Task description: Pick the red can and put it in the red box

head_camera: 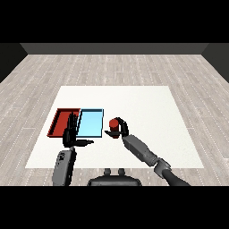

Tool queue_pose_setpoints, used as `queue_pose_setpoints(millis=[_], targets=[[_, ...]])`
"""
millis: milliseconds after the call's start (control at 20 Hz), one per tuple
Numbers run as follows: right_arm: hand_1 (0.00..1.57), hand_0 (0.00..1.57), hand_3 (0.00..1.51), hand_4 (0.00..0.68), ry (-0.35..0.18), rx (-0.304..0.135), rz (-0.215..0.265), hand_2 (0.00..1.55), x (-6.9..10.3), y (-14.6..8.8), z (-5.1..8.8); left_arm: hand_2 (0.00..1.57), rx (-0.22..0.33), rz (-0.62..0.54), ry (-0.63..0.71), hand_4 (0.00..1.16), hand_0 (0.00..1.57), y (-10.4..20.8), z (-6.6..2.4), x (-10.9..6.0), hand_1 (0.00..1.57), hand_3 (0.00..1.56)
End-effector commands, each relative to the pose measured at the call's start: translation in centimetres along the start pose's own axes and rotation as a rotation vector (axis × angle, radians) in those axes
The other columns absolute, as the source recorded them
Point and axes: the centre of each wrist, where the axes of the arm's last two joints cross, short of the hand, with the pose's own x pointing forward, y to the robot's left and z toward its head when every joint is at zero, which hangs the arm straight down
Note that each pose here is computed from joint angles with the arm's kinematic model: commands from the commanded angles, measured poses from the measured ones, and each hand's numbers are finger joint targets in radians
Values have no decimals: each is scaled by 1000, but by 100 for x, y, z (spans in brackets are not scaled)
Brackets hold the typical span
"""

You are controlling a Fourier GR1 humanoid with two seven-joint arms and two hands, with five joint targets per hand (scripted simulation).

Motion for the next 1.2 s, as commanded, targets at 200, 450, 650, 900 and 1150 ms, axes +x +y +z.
queue_pose_setpoints(millis=[200, 450, 650, 900, 1150], targets=[[1419, 1419, 1373, 615, -140, 19, 42, 1427, 406, -25, -94, 0, -45, -11, 12, 0, 0, -165, -67, 96, 0, 0], [1464, 1464, 1388, 659, -208, 42, -5, 1439, 661, -54, 53, 0, -91, 13, 34, 0, 0, -120, -136, 62, 0, 0], [1445, 1445, 1387, 651, -239, 25, -5, 1432, 857, -57, 63, 0, -103, 29, 74, 0, 0, -430, -67, 87, 0, 0], [1445, 1445, 1387, 651, -233, 36, -11, 1432, 806, -241, 58, 0, -125, 42, 131, 0, 0, -611, -84, 34, 0, 0], [1451, 1451, 1380, 653, -250, 11, -21, 1427, 1031, -135, 39, 0, -148, 47, 150, 0, 0, -775, -81, -100, 0, 0]])
